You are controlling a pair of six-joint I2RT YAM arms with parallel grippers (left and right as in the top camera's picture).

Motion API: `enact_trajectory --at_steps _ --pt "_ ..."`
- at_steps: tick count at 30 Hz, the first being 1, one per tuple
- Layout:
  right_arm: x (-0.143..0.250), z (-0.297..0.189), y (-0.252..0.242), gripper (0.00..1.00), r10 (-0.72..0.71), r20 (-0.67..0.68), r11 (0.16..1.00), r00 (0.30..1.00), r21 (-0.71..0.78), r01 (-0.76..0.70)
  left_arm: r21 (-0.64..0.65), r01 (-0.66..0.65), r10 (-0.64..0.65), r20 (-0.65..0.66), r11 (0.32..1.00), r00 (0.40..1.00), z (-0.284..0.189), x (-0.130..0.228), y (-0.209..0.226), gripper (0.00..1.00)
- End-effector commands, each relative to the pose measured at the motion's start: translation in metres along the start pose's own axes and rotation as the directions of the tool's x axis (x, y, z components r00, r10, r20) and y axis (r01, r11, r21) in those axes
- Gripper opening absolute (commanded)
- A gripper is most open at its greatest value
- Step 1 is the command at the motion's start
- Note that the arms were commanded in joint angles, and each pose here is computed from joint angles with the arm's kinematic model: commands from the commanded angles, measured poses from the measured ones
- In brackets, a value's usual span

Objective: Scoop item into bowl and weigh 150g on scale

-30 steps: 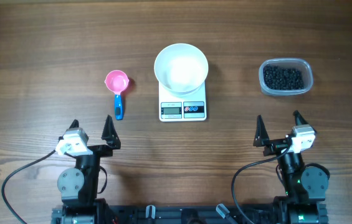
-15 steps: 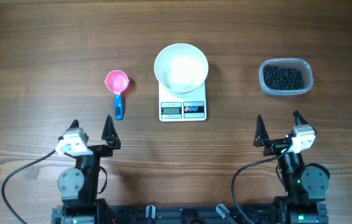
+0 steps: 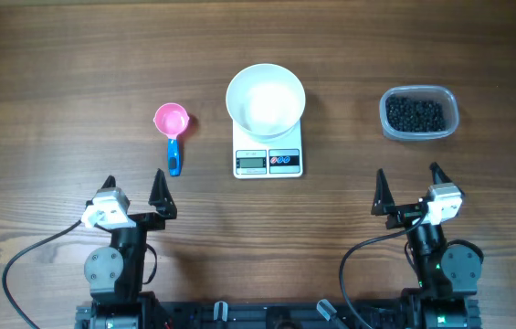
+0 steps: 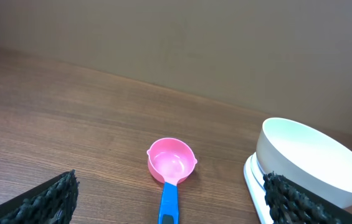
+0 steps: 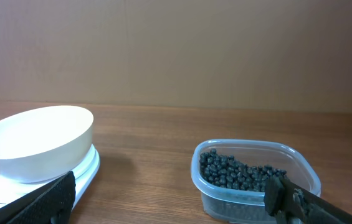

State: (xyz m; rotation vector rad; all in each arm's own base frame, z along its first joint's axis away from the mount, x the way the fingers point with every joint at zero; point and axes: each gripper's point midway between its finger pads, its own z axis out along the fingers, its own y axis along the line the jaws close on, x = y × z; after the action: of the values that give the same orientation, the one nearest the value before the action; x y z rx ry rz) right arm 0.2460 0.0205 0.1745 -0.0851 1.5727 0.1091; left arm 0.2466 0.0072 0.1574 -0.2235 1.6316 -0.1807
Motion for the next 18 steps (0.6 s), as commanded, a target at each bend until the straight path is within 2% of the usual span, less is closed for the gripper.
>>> enact_trajectory --at_steps 1,3,7,10,14,18 --pt "-0.002 0.0 -0.003 1.0 0.011 0.008 1.0 1.0 0.015 -0.011 -0.022 -0.019 0.019 0.002 1.0 1.0 0.0 0.0 0.005 1.0" --pt "-0.002 0.0 -0.003 1.0 0.01 0.008 1.0 1.0 0.015 -0.01 -0.017 -0.019 0.019 0.018 1.0 1.0 0.0 -0.004 0.003 1.0" --pt "-0.002 0.0 -0.003 1.0 0.01 0.008 1.0 1.0 0.015 -0.01 0.097 -0.042 0.022 0.197 0.994 0.98 -0.007 -0.049 -0.021 1.0" --pt "-0.002 0.0 -0.003 1.0 0.01 0.008 1.0 1.0 0.015 -0.01 0.117 -0.029 -0.003 0.265 0.993 0.964 -0.016 -0.081 -0.03 1.0" --pt "-0.002 0.0 -0.003 1.0 0.01 0.009 1.0 1.0 0.015 -0.01 0.121 -0.032 -0.005 0.293 0.992 0.956 -0.022 -0.11 -0.037 1.0" --pt "-0.002 0.0 -0.003 1.0 0.01 0.009 1.0 1.0 0.015 -0.01 0.123 -0.025 -0.007 0.254 0.992 0.967 -0.013 -0.145 -0.047 1.0"
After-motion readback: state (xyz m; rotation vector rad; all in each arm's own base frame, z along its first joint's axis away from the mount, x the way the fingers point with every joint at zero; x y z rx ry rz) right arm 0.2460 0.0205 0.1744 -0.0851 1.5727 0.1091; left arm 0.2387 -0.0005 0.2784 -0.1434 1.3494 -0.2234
